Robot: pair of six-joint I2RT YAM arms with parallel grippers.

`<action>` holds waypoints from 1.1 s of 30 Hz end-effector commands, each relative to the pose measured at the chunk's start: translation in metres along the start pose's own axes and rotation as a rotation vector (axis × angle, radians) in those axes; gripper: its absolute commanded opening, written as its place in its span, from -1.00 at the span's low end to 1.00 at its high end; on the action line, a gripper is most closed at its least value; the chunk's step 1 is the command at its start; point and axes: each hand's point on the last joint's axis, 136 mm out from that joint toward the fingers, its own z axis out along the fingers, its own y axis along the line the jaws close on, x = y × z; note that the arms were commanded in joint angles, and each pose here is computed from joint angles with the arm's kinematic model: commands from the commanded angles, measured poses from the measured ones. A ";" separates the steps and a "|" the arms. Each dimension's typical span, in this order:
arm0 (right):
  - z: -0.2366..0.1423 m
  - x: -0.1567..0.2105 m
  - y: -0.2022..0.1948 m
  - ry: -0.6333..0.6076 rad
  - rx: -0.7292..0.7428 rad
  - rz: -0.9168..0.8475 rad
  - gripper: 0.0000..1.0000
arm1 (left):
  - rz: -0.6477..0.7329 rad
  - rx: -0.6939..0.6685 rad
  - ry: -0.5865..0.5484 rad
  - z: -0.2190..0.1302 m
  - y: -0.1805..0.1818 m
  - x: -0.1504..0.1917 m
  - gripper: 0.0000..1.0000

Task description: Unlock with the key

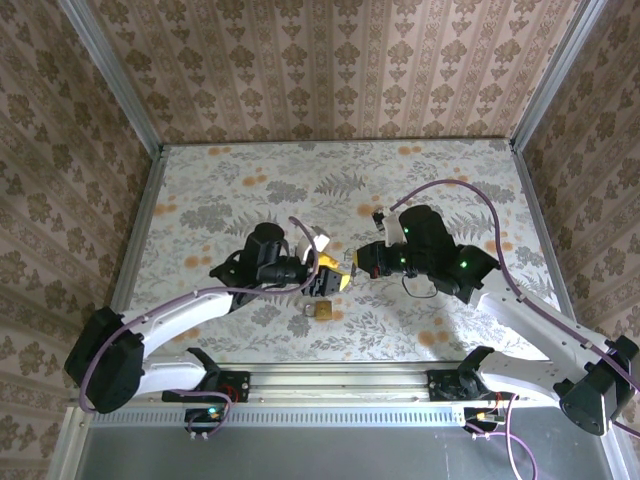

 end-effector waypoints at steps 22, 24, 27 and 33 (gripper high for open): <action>0.059 0.079 -0.150 0.350 0.541 0.160 -1.00 | 0.009 -0.020 -0.136 -0.055 0.000 -0.044 0.43; 0.067 0.082 -0.156 0.375 0.550 0.167 -1.00 | 0.007 -0.031 -0.136 -0.059 0.001 -0.043 0.43; 0.079 0.084 -0.160 0.398 0.547 0.176 -1.00 | -0.002 -0.043 -0.133 -0.062 0.004 -0.039 0.43; 0.104 0.084 -0.161 0.410 0.499 0.199 -1.00 | -0.012 -0.063 -0.128 -0.068 0.009 -0.033 0.43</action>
